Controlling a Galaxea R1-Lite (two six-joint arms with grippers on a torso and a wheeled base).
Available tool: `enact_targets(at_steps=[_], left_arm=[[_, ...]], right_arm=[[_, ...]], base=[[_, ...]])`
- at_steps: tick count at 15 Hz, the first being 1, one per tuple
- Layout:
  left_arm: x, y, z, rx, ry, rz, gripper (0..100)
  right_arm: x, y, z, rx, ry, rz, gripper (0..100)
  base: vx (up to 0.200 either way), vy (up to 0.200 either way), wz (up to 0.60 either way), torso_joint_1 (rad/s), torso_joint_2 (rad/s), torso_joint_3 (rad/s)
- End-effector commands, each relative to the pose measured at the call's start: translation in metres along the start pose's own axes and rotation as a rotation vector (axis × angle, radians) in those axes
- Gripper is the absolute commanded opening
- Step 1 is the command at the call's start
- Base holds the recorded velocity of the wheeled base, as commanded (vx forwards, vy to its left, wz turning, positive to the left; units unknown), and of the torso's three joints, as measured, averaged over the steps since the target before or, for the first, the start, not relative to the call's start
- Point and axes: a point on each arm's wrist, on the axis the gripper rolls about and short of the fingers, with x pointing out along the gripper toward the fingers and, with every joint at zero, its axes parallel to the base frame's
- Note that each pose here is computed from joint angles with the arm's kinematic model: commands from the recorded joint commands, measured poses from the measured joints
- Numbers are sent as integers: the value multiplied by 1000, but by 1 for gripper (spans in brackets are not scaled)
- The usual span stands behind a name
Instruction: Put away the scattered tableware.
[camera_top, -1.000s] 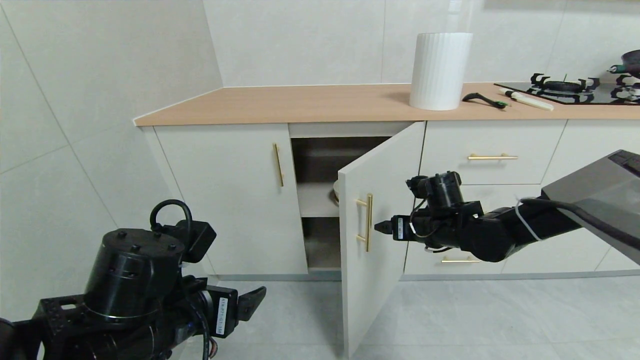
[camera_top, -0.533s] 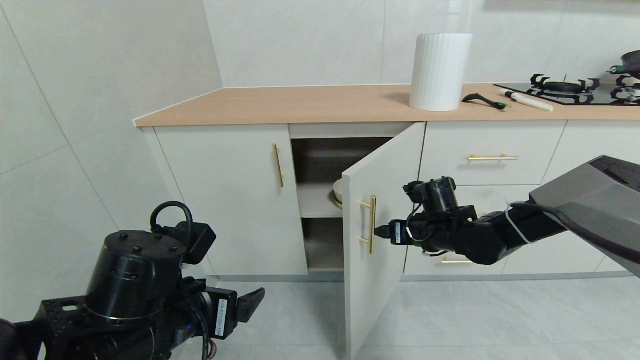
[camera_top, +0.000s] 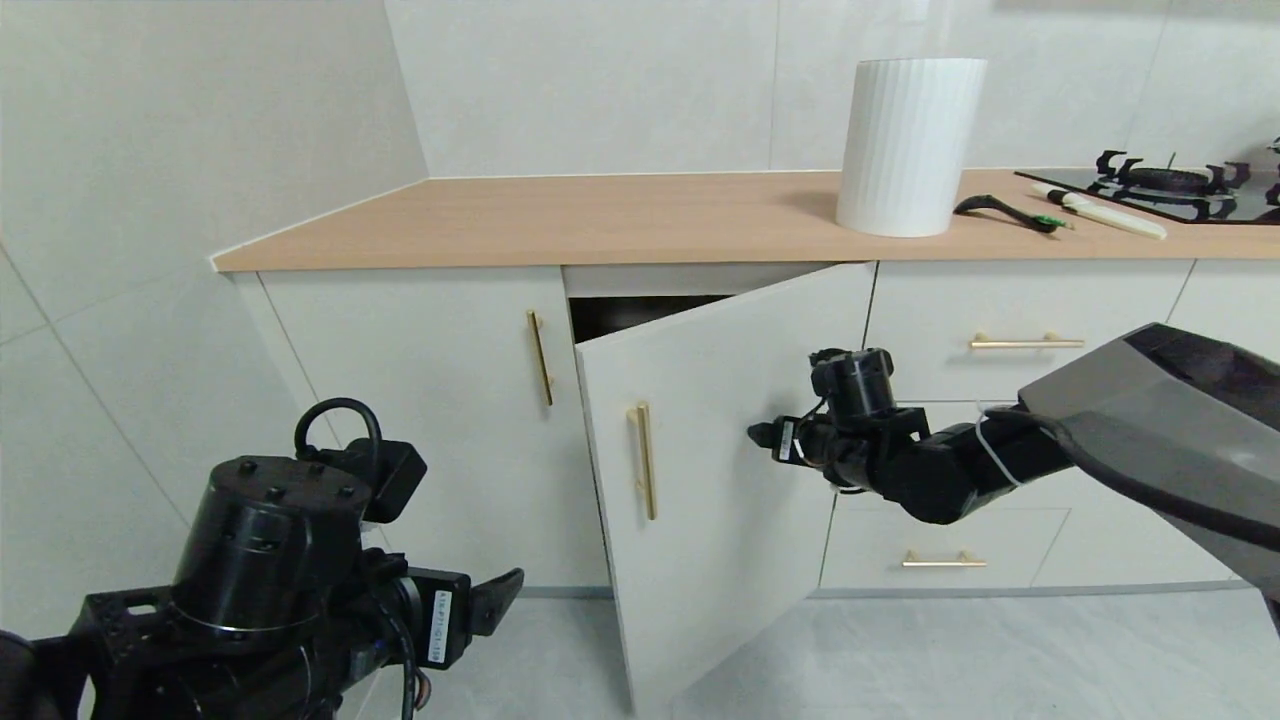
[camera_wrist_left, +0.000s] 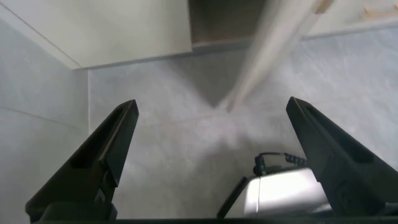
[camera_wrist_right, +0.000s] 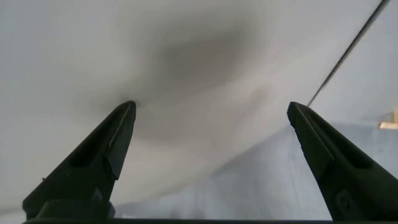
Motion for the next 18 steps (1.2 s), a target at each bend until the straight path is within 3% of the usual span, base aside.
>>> enact_targets(at_steps=[1,7,13,18], left_arm=[[0,0,0,-1,-2,1,100],[-1,0,0,-1,-3,1,100],[1,0,-1,1,4,4,100],[1,0,-1,-1,4,4,100]], right_arm=[[20,2,-5,35,-32,-49,100],[32,0,3,105,-85,-79,100],[52,-23,18,149,-160,-159,100],[64,-26,26,182,-242,-227,100]], base=[[0,0,0,0,0,0],[0,0,0,0,0,0],[0,0,0,0,0,0],[0,0,0,0,0,0]])
